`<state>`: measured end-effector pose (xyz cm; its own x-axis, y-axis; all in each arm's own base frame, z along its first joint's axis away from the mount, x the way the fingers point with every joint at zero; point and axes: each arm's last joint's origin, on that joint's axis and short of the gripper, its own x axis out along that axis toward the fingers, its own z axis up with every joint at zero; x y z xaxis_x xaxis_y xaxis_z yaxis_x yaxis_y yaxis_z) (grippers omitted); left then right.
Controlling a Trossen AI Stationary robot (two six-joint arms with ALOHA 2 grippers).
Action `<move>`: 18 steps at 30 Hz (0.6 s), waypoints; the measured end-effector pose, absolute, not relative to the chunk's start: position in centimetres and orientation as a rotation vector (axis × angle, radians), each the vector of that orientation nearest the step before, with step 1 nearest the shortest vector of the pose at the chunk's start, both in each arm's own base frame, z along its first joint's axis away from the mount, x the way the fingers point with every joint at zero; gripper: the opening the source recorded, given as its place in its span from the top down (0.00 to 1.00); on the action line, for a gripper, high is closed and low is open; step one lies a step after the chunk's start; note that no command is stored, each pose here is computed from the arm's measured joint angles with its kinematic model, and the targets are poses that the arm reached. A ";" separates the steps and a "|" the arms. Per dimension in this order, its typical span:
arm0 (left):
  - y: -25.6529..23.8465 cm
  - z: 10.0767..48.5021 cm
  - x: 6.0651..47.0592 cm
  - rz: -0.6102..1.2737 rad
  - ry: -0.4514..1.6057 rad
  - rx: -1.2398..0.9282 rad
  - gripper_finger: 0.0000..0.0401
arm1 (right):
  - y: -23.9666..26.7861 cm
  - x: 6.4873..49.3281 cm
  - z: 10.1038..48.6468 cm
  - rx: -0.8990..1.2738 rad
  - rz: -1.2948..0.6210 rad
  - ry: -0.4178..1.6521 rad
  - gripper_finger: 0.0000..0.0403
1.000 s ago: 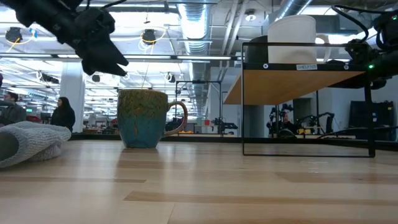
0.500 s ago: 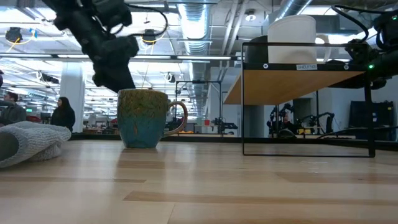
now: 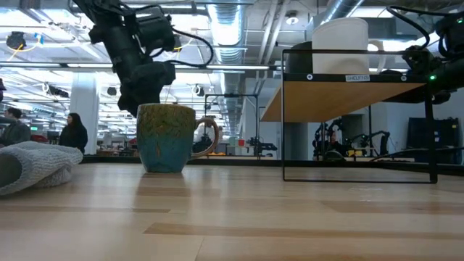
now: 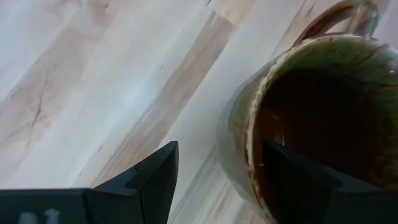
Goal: Stack small to large cups/mugs on shelf
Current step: Put the brown mug on the shelf
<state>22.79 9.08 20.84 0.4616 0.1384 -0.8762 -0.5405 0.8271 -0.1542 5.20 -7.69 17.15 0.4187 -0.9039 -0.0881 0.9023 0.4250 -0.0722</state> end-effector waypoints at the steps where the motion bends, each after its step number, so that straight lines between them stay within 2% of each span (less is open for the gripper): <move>1: 9.1 20.7 22.9 0.435 1.016 -0.449 0.45 | -7.7 5.2 17.1 -0.014 -1.133 0.120 0.94; 18: 9.1 20.1 22.9 0.479 1.044 -0.526 0.45 | -7.8 5.3 16.9 -0.008 -1.131 0.153 0.94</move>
<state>22.89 9.11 20.12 0.4236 0.1214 -0.8977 -0.6010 0.7791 -0.1783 5.32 -7.84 16.92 0.4166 -0.9015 -0.1175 0.9003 0.4270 -0.0840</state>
